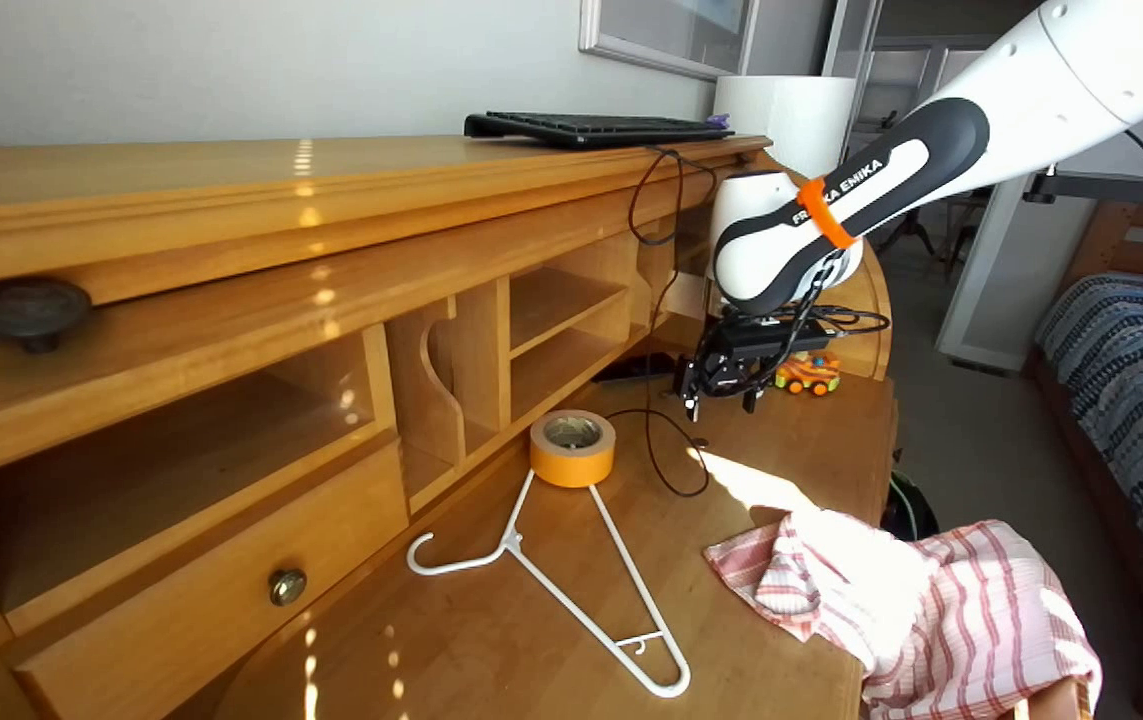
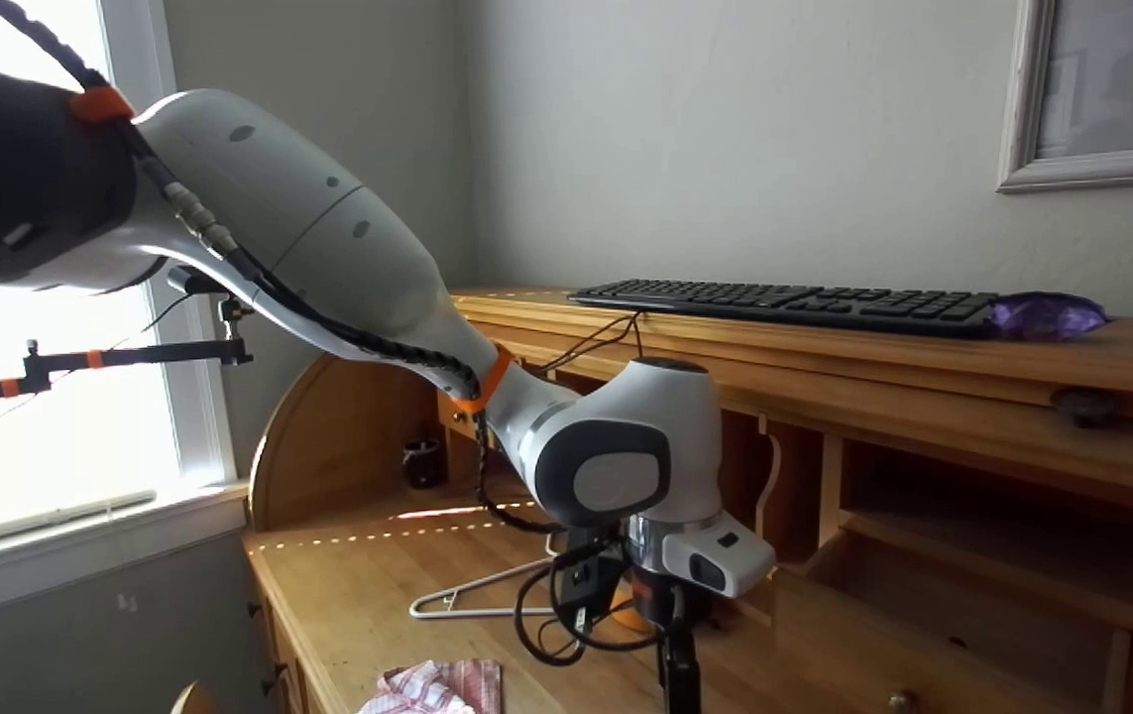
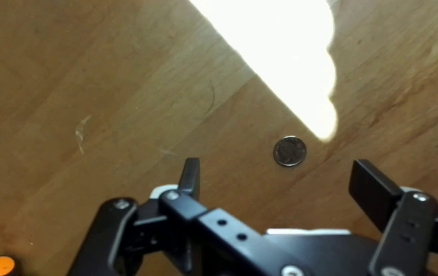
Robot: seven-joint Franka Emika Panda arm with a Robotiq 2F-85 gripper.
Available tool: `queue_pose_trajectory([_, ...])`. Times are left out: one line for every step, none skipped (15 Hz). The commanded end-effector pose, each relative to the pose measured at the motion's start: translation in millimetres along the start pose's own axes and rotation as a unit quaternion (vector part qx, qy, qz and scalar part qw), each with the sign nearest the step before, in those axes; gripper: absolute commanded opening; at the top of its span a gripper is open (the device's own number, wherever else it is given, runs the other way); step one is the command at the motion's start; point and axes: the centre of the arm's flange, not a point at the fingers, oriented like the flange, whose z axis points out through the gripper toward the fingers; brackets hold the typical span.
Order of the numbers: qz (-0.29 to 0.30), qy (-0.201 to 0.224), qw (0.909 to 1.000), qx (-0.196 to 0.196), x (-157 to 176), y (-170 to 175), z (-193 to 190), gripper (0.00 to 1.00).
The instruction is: Put the coin in the open drawer on the right.
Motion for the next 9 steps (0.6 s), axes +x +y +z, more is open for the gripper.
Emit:
queue_pose_trajectory([0.0, -0.002, 0.9999, 0.011, 13, -5, 21, 1.0])
queue_pose_trajectory([0.0, -0.005, 0.9999, 0.011, 12, -5, 24, 1.0])
queue_pose_trajectory([-0.001, -0.004, 0.9999, 0.01, 12, -6, 28, 1.0])
queue_pose_trajectory([-0.001, -0.005, 1.0, 0.008, 12, -6, 32, 1.0])
queue_pose_trajectory([0.001, -0.006, 0.9999, 0.008, 11, -6, 35, 1.0])
queue_pose_trajectory([0.002, -0.007, 0.9999, 0.009, 11, -6, 37, 1.0])
queue_pose_trajectory([0.002, -0.007, 0.9999, 0.01, 11, -7, 39, 1.0])
queue_pose_trajectory([0.003, -0.007, 0.9999, 0.01, 11, -8, 40, 0.96])
queue_pose_trajectory([0.003, -0.007, 0.9999, 0.011, 11, -9, 41, 0.9])
